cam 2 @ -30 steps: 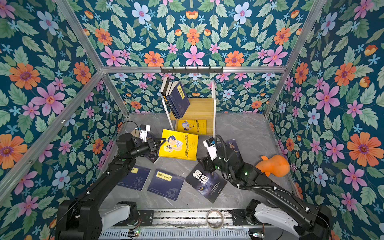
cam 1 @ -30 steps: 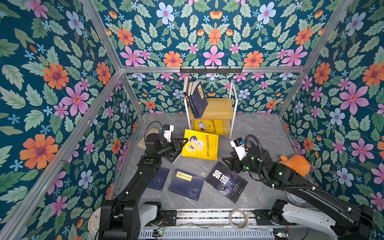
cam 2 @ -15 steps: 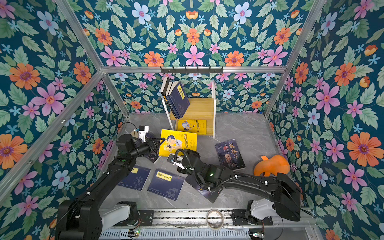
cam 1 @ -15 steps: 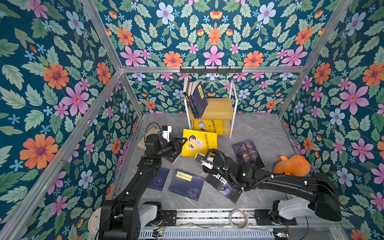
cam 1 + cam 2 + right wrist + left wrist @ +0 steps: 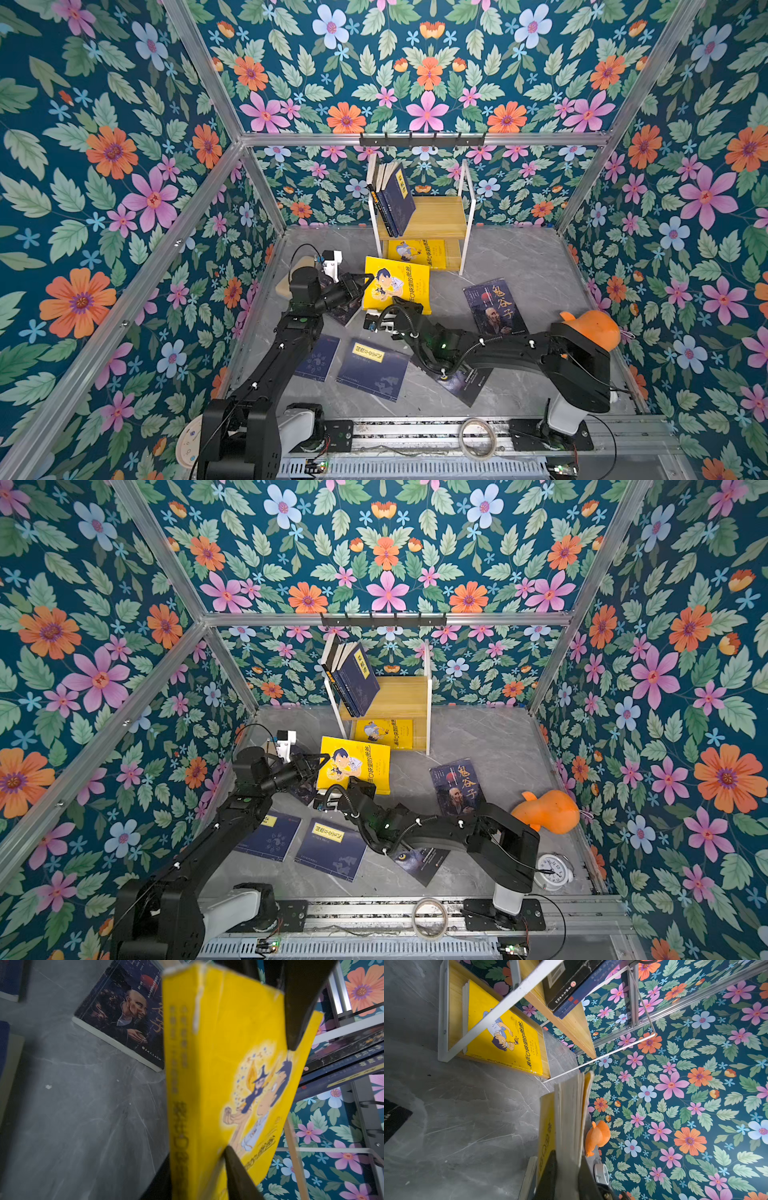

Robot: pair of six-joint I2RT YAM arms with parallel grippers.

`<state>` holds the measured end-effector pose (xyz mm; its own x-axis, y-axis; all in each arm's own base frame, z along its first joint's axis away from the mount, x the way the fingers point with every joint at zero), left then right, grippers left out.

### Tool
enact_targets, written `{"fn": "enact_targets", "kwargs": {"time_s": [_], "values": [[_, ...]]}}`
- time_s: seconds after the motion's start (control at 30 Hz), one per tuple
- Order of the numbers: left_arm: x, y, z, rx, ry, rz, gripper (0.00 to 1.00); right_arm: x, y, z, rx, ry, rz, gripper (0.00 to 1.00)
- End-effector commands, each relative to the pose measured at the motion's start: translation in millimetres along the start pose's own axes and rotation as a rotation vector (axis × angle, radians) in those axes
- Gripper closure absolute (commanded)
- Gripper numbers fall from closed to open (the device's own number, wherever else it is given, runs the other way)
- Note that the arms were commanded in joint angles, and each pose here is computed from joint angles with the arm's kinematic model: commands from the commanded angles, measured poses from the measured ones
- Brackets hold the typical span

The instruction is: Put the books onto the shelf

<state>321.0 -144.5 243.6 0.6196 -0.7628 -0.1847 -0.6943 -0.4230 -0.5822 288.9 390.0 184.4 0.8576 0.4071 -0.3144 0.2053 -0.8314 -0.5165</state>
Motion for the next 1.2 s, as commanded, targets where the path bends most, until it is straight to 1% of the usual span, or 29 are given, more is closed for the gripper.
{"fn": "enact_targets", "kwargs": {"time_s": [0.0, 0.03, 0.07, 0.1, 0.17, 0.23, 0.3, 0.43, 0.5, 0.6, 0.73, 0.83, 0.97, 1.17], "values": [[-0.1, -3.3, -5.1, 0.039, 0.014, -0.002, 0.96, 4.5, -3.0, -33.8, -0.027, 0.161, -0.014, 0.98], [-0.4, -2.4, -2.9, 0.050, 0.001, -0.001, 0.83, 4.6, -0.8, -35.1, -0.034, 0.162, -0.012, 1.00], [-1.3, -2.6, 0.3, 0.072, -0.018, -0.005, 0.69, 4.7, 2.8, -34.6, -0.039, 0.154, -0.014, 1.00], [-2.6, -2.1, 5.1, 0.091, -0.042, -0.006, 0.57, 5.5, 6.4, -34.2, -0.038, 0.143, -0.021, 1.00], [-4.6, -5.6, 15.6, 0.113, -0.092, -0.019, 0.44, 8.7, 17.3, -35.7, -0.023, 0.128, 0.002, 1.00], [-7.9, -12.4, 25.4, 0.126, -0.146, -0.040, 0.37, 9.2, 26.6, -38.3, -0.015, 0.119, 0.018, 1.00], [-10.6, -13.9, 29.9, 0.151, -0.173, -0.047, 0.31, 8.6, 35.8, -40.5, -0.022, 0.098, 0.023, 1.00], [-13.4, -16.5, 32.3, 0.206, -0.178, -0.056, 0.21, 11.1, 56.6, -48.4, -0.050, 0.074, 0.071, 1.00], [-17.2, -22.4, 35.6, 0.225, -0.215, -0.065, 0.17, 11.9, 65.6, -52.3, -0.077, 0.056, 0.095, 1.00], [-21.1, -24.9, 37.5, 0.312, -0.256, -0.055, 0.11, 8.4, 71.0, -74.9, -0.075, 0.079, 0.096, 1.00], [-27.8, -30.7, 49.0, 0.357, -0.334, -0.057, 0.01, 13.9, 77.8, -95.1, -0.098, 0.111, 0.127, 1.00], [-30.7, -30.0, 52.3, 0.429, -0.364, -0.041, 0.00, 22.0, 78.5, -104.1, -0.115, 0.126, 0.127, 1.00], [-35.2, -36.8, 57.9, 0.417, -0.421, -0.050, 0.00, 41.3, 78.3, -105.7, -0.172, 0.146, 0.159, 1.00], [-35.4, -36.7, 60.0, 0.428, -0.432, -0.050, 0.00, 67.6, 81.9, -114.0, -0.193, 0.189, 0.190, 1.00]]}}
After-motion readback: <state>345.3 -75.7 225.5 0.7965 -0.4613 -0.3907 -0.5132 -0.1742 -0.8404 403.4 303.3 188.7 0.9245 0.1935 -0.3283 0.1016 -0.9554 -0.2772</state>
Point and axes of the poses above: each gripper's point midway between its finger pads, its own x axis out along the fingers, its own z axis along the line the jaws close on, y = z × x, the point moved 2 cm from there along -x, back along the fingers, and after that the axes turned 7 degrees about x, right-handed, at the moved point
